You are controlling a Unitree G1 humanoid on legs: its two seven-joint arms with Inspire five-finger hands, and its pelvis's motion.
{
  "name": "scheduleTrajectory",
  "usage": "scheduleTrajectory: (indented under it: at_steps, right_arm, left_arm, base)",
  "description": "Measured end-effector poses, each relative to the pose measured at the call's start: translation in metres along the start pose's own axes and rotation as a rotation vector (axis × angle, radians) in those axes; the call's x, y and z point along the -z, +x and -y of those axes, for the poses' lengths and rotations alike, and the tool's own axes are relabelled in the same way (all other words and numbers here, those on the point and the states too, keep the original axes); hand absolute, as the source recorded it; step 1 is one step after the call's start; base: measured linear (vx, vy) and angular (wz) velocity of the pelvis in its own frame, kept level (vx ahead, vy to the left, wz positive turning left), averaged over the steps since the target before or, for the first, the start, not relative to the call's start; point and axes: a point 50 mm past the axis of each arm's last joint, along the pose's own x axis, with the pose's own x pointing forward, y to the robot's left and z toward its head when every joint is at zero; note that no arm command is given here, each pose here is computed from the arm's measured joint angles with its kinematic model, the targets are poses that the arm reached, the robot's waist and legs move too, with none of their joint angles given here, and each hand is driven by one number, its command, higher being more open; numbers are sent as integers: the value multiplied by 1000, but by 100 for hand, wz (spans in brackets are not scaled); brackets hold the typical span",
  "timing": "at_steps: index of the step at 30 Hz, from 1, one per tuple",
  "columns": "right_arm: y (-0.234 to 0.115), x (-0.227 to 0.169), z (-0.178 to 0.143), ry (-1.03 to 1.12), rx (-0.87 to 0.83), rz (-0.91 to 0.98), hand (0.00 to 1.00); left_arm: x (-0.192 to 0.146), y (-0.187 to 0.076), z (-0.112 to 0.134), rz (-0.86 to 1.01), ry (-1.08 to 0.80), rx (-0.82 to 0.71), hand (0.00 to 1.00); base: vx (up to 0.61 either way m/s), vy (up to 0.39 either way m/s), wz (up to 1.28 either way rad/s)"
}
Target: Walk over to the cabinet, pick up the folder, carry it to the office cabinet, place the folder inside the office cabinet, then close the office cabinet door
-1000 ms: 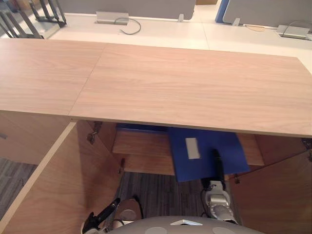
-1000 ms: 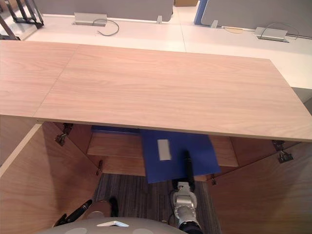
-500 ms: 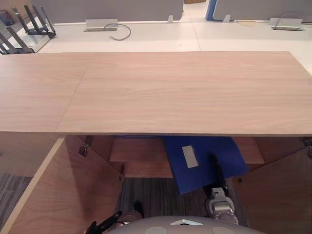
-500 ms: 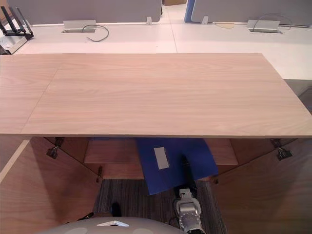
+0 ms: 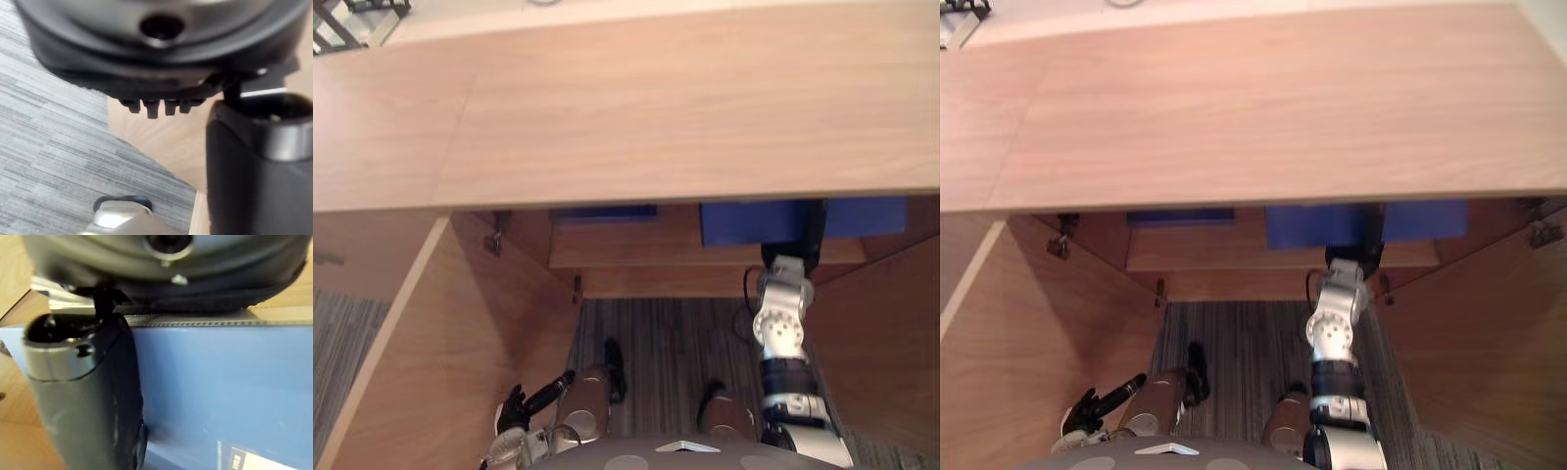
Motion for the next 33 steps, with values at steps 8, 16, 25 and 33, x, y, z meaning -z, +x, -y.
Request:
scheduleTrajectory:
  at_steps: [8,16,25,33]
  right_arm:
    - [28,-40,-72,117,-120,163,0]
    - [56,-83,-139,297,-197,289,0]
    - [80,-116,-209,379,-223,286,0]
    - [88,-137,-207,428,-124,288,0]
  left_arm:
    - [-26,-13,17,187,17,106,100]
    - [-31,-24,25,272,-1,224,100]
    - [-19,-18,26,186,32,229,100]
    - [4,-14,24,48,85,194,100]
  base:
    - [-144,31,15]
    - [-42,62,8]
    - [-69,55,14]
    - [-80,40,15]
